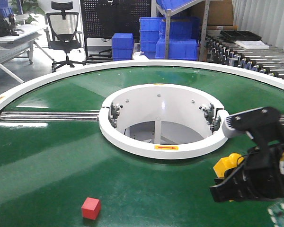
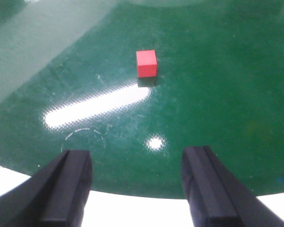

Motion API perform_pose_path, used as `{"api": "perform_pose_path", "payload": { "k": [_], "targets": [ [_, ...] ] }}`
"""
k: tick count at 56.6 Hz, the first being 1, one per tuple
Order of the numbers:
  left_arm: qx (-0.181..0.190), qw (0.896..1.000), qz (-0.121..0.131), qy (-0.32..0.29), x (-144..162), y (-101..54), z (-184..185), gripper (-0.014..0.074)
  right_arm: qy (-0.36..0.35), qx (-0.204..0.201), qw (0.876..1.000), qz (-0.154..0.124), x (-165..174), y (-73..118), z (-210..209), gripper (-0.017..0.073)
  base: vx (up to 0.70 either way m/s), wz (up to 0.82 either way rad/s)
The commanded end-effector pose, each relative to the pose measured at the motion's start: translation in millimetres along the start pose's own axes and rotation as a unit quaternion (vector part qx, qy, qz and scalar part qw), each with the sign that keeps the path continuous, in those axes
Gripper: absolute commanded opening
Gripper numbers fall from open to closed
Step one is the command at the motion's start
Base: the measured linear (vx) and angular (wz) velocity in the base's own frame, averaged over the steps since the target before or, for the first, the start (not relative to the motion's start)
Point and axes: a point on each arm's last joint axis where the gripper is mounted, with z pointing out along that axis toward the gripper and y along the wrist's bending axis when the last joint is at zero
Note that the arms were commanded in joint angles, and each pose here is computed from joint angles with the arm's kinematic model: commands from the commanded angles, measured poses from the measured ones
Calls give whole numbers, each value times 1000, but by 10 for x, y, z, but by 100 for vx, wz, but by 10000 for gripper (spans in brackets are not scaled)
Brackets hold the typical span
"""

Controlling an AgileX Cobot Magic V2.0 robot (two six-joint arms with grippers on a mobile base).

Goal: Pick red and yellow blocks into blue bin
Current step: 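Lift the yellow brick with the right gripper, then lower the left gripper onto the red cube and close it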

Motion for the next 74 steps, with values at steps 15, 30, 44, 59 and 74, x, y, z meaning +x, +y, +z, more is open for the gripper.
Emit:
{"api": "perform_pose_path", "payload": {
  "k": [15,30,44,59,74],
  "targets": [
    [2,999,0,-53,-158,-8,-47,513,-116,-38,991,-47,536,156,-586,210,0,0],
    [5,1000,-6,-26,-212,0,163,531,-98,-34,993,-49,1011,116,-604,210,0,0],
    [18,998,-25,59,-330,0,673,662,-79,-32,995,-49,1094,106,-616,210,0,0],
    [58,992,29,107,-714,-165,1325,663,-76,-32,995,-49,1099,105,-615,210,0,0],
    [52,984,53,160,-1035,-181,2092,661,-76,-32,995,-49,1100,105,-615,210,0,0]
  ]
}}
